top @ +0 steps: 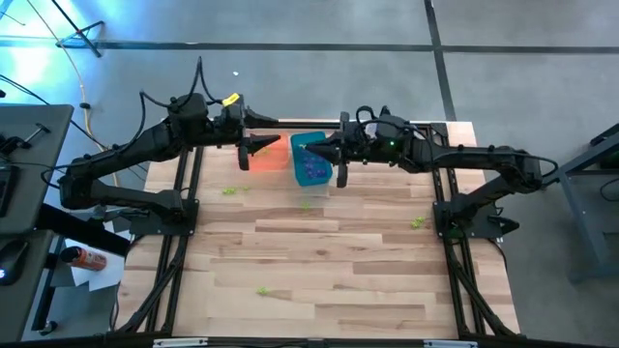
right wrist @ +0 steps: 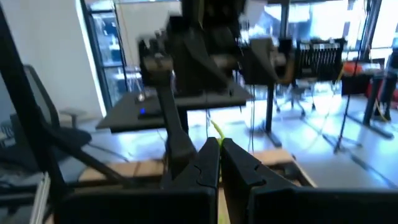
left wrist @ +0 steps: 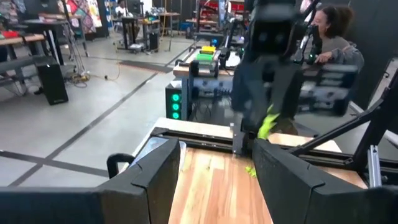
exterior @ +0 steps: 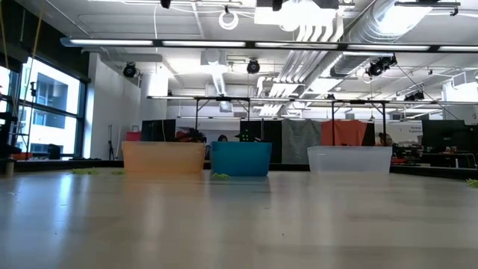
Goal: Sort Halloween decoration
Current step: Put the green spider toy into the orange bin
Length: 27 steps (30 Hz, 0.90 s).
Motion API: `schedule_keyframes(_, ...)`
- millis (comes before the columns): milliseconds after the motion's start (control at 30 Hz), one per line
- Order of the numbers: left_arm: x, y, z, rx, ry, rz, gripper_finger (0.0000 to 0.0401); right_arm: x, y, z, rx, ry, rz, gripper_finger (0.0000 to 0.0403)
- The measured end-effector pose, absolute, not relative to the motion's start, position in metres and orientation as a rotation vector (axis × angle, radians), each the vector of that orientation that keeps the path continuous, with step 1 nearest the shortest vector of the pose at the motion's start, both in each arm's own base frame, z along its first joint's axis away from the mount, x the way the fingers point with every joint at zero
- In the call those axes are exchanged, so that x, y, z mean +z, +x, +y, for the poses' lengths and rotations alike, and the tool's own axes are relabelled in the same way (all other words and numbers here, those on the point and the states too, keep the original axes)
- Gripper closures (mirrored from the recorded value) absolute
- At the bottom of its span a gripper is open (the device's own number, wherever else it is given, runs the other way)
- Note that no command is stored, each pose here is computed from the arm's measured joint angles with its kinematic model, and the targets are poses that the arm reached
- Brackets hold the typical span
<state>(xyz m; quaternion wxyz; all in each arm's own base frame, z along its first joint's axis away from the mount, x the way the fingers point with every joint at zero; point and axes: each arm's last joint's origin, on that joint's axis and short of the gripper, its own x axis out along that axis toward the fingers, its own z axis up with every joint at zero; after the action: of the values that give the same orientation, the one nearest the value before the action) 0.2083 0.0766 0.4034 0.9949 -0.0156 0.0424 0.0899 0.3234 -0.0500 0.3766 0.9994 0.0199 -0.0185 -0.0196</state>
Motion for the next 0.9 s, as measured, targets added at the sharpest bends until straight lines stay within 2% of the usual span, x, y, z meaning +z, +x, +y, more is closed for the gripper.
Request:
schedule_keyframes(333,0.387,0.241,0.079,0.134,0.038,0.126,0.0211,0.391,0.324,-0.032,0.016,0.010,-0.189,0.0403)
schedule_keyframes(633,0.389,0.259,0.072,0.085,0.104,0.025,0.0211,0.389,0.324,-0.035,-0.058,-0.064,-0.167,0.0403)
schedule_keyframes(900,0.390,0.259,0.066,-0.046,0.075,0.018,0.0211,0.389,0.323,-0.042,-0.065,-0.076,-0.166,0.0403)
